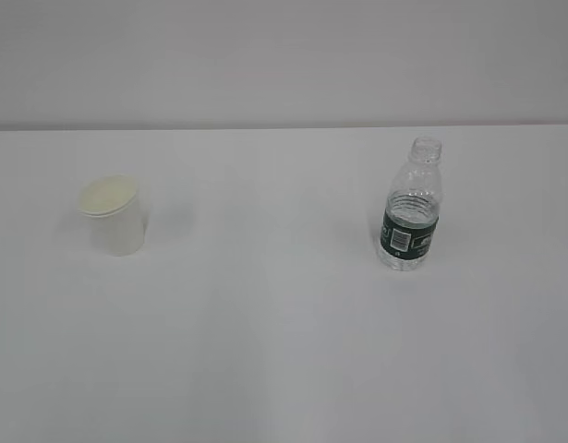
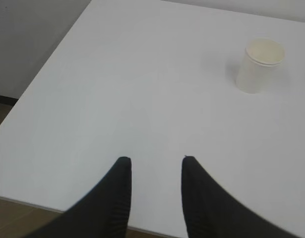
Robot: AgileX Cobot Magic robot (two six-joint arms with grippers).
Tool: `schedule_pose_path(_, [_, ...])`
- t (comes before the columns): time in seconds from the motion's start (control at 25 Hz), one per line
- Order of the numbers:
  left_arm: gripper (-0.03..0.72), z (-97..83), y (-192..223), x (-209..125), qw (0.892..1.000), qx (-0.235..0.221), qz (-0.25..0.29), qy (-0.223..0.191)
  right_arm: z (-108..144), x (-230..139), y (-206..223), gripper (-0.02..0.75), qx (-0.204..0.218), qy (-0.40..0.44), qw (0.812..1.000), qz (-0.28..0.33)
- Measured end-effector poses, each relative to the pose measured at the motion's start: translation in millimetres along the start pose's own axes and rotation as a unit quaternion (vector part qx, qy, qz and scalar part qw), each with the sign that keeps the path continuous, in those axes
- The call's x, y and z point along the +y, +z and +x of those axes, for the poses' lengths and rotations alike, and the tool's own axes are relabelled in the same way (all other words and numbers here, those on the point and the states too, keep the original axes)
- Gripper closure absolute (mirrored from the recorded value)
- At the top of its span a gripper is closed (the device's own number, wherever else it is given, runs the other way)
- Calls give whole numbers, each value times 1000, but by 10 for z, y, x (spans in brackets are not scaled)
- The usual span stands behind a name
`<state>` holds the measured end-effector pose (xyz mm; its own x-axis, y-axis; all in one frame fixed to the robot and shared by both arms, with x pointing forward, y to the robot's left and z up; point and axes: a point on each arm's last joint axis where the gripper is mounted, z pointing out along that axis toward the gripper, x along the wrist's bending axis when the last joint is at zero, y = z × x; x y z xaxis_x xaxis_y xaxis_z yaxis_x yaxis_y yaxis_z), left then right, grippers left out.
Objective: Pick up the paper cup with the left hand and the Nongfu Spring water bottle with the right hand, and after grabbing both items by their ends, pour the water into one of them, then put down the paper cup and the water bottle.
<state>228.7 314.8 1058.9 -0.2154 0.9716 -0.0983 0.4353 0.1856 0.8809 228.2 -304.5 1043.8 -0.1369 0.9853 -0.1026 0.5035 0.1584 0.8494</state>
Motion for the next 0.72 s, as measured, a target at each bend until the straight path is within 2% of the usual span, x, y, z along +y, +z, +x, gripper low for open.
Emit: schedule_pose_path(0.72, [447, 0, 0, 0, 1000, 0, 0, 0, 0, 0, 0, 183, 0, 0, 1000, 0])
